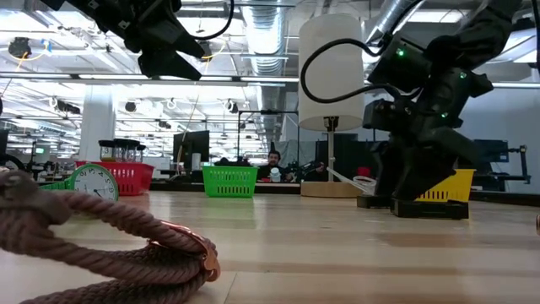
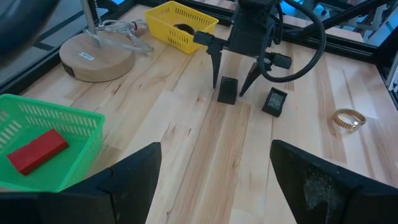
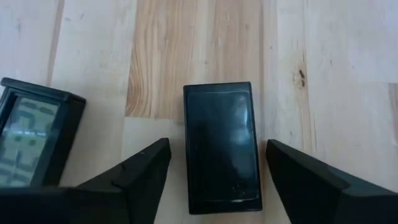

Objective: Pick & Place Office items
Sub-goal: Put the top black digital clock into the green bin, then put the black digital clock into the green bin

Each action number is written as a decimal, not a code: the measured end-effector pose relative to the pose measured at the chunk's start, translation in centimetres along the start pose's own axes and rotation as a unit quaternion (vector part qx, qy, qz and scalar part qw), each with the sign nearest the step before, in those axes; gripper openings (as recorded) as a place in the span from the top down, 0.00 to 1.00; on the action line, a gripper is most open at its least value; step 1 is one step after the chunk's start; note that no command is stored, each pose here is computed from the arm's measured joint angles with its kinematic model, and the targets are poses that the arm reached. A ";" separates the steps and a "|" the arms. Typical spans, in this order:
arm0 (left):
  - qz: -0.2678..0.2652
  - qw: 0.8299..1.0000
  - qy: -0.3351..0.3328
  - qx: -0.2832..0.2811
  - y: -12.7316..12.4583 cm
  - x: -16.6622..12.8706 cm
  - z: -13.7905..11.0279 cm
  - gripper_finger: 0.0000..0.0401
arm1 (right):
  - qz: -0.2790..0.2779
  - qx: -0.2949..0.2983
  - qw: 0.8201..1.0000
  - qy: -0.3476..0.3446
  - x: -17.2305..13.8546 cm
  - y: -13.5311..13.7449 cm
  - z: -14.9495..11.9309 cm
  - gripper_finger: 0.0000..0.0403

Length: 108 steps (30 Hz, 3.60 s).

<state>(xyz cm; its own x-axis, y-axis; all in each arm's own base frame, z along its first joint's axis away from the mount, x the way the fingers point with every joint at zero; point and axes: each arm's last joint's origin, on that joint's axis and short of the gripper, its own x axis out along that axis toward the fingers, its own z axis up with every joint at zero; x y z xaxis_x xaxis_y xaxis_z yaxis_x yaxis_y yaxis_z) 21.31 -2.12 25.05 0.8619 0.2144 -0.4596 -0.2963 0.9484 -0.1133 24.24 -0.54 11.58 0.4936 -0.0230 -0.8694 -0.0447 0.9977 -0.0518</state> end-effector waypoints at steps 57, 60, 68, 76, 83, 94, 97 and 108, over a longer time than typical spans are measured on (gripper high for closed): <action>-0.005 1.000 -0.016 -0.007 0.0 0.3 -0.4 0.26 | -0.136 0.138 0.957 -0.215 6.5 -14.4 19.3 0.58; -0.006 1.000 -0.017 -0.007 0.0 0.3 -0.4 0.26 | -0.134 0.134 0.959 -0.212 6.4 -14.3 19.4 0.58; -0.007 1.000 -0.021 -0.009 0.0 0.3 -0.3 0.26 | -0.135 0.132 0.959 -0.210 6.5 -14.2 19.4 0.52; -0.008 1.000 -0.023 -0.009 0.0 0.3 -0.3 0.26 | -0.130 0.142 0.959 -0.206 6.6 -13.9 19.4 0.40; -0.008 1.000 -0.026 -0.011 0.0 0.3 -0.2 0.26 | -0.108 0.135 0.974 -0.144 5.8 -11.9 19.3 0.43; -0.011 0.999 -0.032 -0.014 -0.1 0.2 -0.1 0.26 | -0.062 0.102 0.992 -0.045 -3.0 -5.3 19.3 0.46; -0.012 0.999 -0.035 -0.016 -0.1 0.2 -0.1 0.26 | -0.074 0.077 0.994 -0.019 -5.6 -1.8 18.9 0.46; -0.014 0.999 -0.042 -0.019 -0.1 0.2 0.1 0.26 | -0.051 -0.013 0.998 0.044 -9.3 9.0 12.0 0.46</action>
<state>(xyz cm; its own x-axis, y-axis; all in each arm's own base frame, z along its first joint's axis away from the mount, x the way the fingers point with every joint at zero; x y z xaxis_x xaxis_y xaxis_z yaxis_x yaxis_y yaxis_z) 21.60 -2.18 25.03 0.9016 0.2075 -0.3795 -0.2845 0.9454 -0.1589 29.69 9.40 25.16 0.4188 -0.1310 -0.8986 -0.0205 0.9879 -0.1536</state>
